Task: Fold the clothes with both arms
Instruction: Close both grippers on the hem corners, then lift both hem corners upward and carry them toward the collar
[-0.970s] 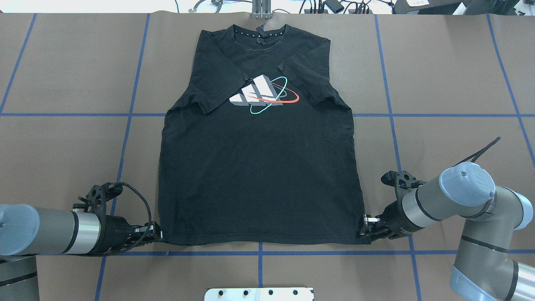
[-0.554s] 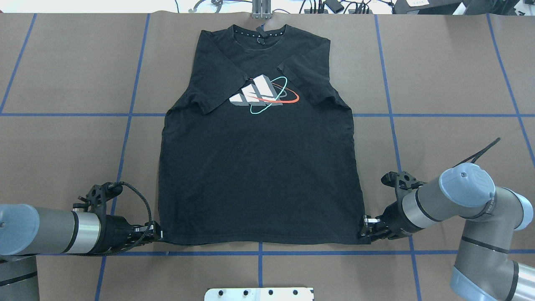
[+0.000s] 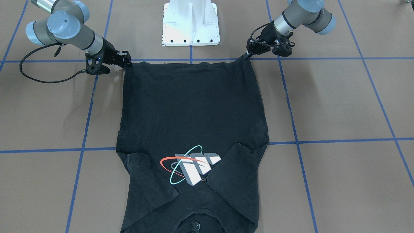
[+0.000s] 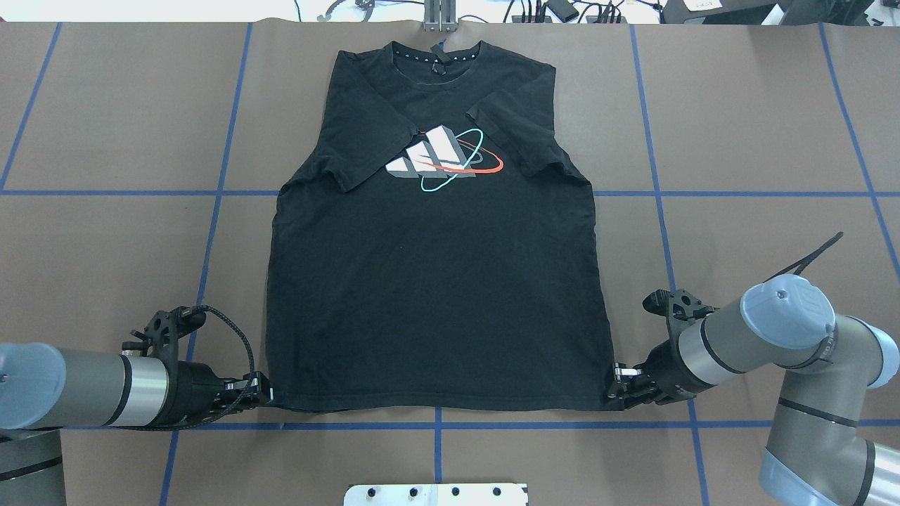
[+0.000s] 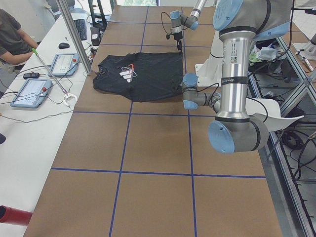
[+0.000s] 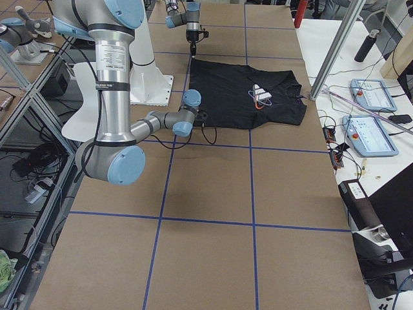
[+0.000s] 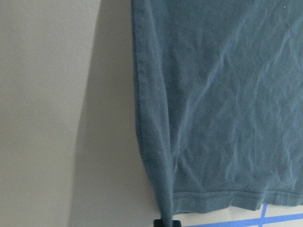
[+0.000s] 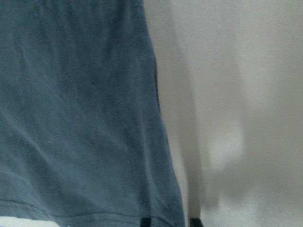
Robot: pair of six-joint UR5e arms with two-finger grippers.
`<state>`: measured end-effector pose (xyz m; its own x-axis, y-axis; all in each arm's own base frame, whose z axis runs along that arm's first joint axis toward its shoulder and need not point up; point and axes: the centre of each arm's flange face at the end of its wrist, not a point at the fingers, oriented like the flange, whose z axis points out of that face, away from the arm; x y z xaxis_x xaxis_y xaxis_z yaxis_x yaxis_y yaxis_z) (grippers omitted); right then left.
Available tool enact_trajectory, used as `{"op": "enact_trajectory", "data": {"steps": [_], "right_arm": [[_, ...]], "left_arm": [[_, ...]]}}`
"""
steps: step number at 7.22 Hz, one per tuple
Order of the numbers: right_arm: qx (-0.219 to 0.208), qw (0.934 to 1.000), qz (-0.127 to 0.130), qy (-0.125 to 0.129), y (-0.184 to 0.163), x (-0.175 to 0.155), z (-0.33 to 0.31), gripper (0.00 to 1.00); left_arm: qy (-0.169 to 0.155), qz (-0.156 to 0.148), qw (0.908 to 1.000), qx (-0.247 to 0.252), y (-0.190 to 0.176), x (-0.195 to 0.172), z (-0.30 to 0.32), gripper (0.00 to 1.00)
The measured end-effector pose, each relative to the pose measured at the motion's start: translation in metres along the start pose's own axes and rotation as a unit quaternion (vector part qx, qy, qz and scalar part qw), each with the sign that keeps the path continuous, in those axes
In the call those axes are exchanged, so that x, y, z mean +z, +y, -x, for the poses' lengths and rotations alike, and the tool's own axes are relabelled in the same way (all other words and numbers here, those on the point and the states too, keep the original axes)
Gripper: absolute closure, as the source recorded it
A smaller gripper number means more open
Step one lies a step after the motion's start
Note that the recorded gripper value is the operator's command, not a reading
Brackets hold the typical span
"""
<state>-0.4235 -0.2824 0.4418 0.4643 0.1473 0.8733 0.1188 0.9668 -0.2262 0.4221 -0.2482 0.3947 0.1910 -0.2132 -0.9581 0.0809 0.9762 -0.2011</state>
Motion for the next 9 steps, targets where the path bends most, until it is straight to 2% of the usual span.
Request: {"op": "enact_trajectory", "data": {"steps": [5,7,8,9], "right_arm": [[-0.001,1.0,0.003,-0.003,0.0,-0.003,0.001,1.0],[-0.011,0.9996,-0.001,-0.025,0.004,-0.025,0.014,1.0],[-0.018,0.999,0.007,-0.041,0.011,-0.042,0.018,1.0],[-0.023,0.9976,0.028,-0.059,0.014,-0.061,0.019,1.0]], "left_arm": [[0.003,0.003,1.0,0.001,0.001,-0.002,-0.003,1.0],[0.013,0.005,0.9999,0.004,0.003,-0.013,-0.011,1.0],[0.021,0.011,0.9997,0.006,0.006,-0.022,-0.017,1.0],[0.029,0.025,0.9993,0.009,0.011,-0.033,-0.023,1.0]]}}
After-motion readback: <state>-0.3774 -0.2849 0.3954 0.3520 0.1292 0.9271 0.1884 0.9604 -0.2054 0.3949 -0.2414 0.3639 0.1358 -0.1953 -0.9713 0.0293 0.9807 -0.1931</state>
